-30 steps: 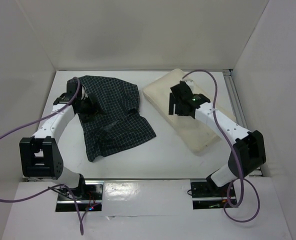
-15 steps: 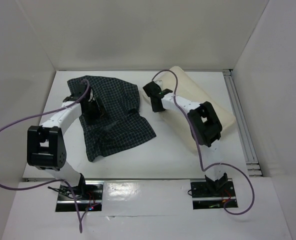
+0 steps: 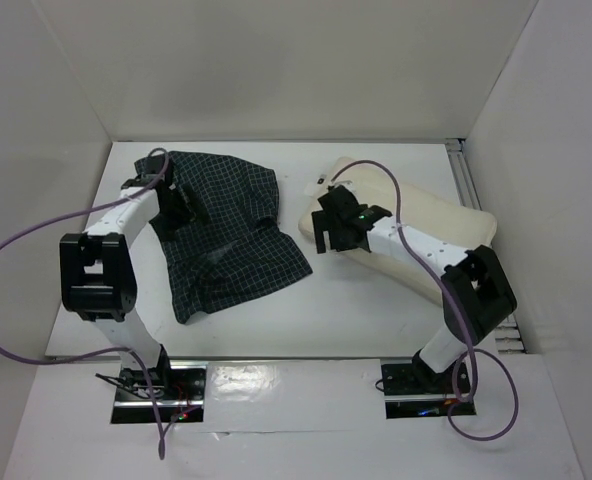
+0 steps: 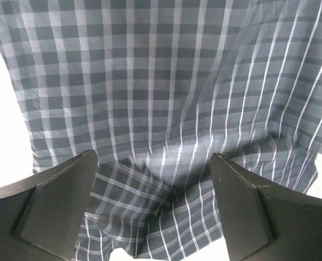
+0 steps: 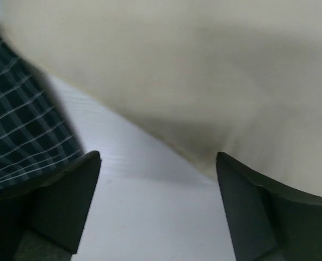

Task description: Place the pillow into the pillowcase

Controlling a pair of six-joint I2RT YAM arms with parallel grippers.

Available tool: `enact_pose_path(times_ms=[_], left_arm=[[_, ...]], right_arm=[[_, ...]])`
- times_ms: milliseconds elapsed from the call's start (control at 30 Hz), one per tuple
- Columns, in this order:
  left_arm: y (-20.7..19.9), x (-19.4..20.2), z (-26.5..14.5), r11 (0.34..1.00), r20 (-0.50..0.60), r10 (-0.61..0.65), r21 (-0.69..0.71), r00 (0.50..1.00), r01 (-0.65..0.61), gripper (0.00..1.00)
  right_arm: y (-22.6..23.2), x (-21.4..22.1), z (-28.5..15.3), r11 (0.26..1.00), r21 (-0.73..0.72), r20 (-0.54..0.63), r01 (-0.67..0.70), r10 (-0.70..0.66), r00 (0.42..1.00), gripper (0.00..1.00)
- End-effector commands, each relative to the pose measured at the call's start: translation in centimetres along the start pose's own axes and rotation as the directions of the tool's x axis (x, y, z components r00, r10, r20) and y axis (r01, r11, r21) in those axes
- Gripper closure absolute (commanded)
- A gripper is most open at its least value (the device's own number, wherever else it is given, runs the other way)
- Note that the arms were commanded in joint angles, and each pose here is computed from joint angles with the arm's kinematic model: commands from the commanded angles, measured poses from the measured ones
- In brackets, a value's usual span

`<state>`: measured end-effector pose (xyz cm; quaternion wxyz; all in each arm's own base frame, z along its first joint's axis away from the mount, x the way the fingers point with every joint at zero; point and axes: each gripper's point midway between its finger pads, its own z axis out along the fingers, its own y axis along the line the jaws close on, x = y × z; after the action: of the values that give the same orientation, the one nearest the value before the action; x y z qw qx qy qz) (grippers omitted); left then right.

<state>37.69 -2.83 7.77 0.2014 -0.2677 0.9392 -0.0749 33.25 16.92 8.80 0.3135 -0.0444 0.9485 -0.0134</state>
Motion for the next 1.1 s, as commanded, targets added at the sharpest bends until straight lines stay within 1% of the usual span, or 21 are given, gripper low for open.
enact_pose_path(times_ms=[0,33,100,133,167,267,367,500,567,600,633,667,700,733,767,800,833,867,933,1000,1067], left_arm=[[2.4,-4.0,-0.5,0.993,0.060,-0.087,-0.074,0.994,0.092,0.01],[3.1,-4.2,-0.2,0.989,0.066,-0.113,-0.094,0.991,0.119,0.01],[4.7,-5.1,0.8,0.981,0.067,-0.151,-0.114,0.986,0.158,0.01],[4.5,-6.2,0.8,0.981,0.079,-0.160,-0.101,0.984,0.168,0.01],[4.9,-6.6,1.2,0.978,0.078,-0.172,-0.108,0.982,0.180,0.01],[5.7,-6.9,2.8,0.972,0.057,-0.182,-0.143,0.982,0.189,0.01],[6.2,-6.7,4.5,0.970,0.019,-0.184,-0.155,0.983,0.185,0.02],[6.6,-6.1,5.9,0.966,0.002,-0.198,-0.167,0.980,0.196,0.12],[6.8,-5.6,6.1,0.963,-0.009,-0.209,-0.176,0.978,0.204,0.30],[7.4,-5.1,6.5,0.959,-0.023,-0.220,-0.190,0.975,0.211,0.42],[7.7,-4.6,6.8,0.957,-0.041,-0.222,-0.202,0.974,0.210,0.58],[7.8,-5.1,6.8,0.954,-0.033,-0.221,-0.213,0.975,0.209,0.95],[8.0,-4.9,6.7,0.951,-0.037,-0.221,-0.228,0.975,0.207,1.00],[8.4,-5.0,6.8,0.946,-0.034,-0.219,-0.253,0.975,0.204,1.00],[9.2,-4.7,6.6,0.934,-0.040,-0.237,-0.283,0.971,0.216,1.00],[9.4,-4.8,6.6,0.927,-0.027,-0.249,-0.295,0.968,0.230,1.00],[9.5,-5.3,6.0,0.926,-0.003,-0.244,-0.298,0.970,0.232,1.00],[9.8,-5.8,4.8,0.908,0.044,-0.268,-0.322,0.962,0.268,1.00],[11.2,-5.4,3.8,0.886,0.075,-0.301,-0.348,0.951,0.308,1.00],[11.8,-5.6,2.0,0.868,0.130,-0.334,-0.344,0.934,0.358,1.00],[12.7,-4.2,1.2,0.855,0.128,-0.356,-0.355,0.926,0.377,1.00]], right_arm=[[5.7,-2.6,-3.5,0.979,-0.198,0.096,0.054,-0.035,0.995,0.02],[7.4,-3.6,-4.3,0.968,-0.243,0.125,0.066,-0.037,0.991,0.02],[11.0,-2.8,-4.5,0.947,-0.301,0.133,0.113,-0.076,0.988,0.00],[12.9,-2.8,-4.9,0.925,-0.358,0.133,0.128,-0.085,0.987,0.00],[14.9,-1.6,-4.4,0.907,-0.391,0.111,0.156,-0.122,0.986,0.00],[19.1,-1.1,-4.8,0.854,-0.477,0.122,0.206,-0.168,0.978,0.00],[23.1,1.1,-3.3,0.805,-0.526,0.107,0.274,-0.258,0.960,0.00],[25.6,2.9,-1.7,0.773,-0.568,0.064,0.283,-0.301,0.951,0.00],[26.3,3.4,-1.0,0.763,-0.583,0.047,0.280,-0.313,0.949,0.01],[26.7,4.0,-0.5,0.753,-0.597,0.029,0.276,-0.324,0.946,0.06],[26.7,4.4,0.0,0.756,-0.594,0.019,0.276,-0.329,0.944,0.19],[26.9,4.3,0.1,0.755,-0.594,0.022,0.276,-0.328,0.944,0.30],[26.7,4.3,0.2,0.767,-0.582,0.013,0.269,-0.323,0.946,0.42],[26.5,4.5,0.8,0.778,-0.567,0.009,0.272,-0.325,0.946,0.56],[25.6,4.4,1.3,0.797,-0.540,-0.005,0.269,-0.323,0.947,0.86],[25.0,4.3,1.5,0.817,-0.512,-0.004,0.265,-0.311,0.950,0.96],[23.7,2.7,1.7,0.837,-0.489,0.006,0.245,-0.277,0.961,1.00],[23.0,2.3,1.6,0.843,-0.484,0.007,0.235,-0.264,0.964,1.00],[20.6,-0.4,1.4,0.872,-0.447,0.038,0.199,-0.203,0.978,1.00],[19.0,-1.8,1.5,0.883,-0.426,0.060,0.197,-0.190,0.980,1.00],[17.0,-3.9,1.7,0.902,-0.393,0.080,0.176,-0.157,0.984,1.00]])
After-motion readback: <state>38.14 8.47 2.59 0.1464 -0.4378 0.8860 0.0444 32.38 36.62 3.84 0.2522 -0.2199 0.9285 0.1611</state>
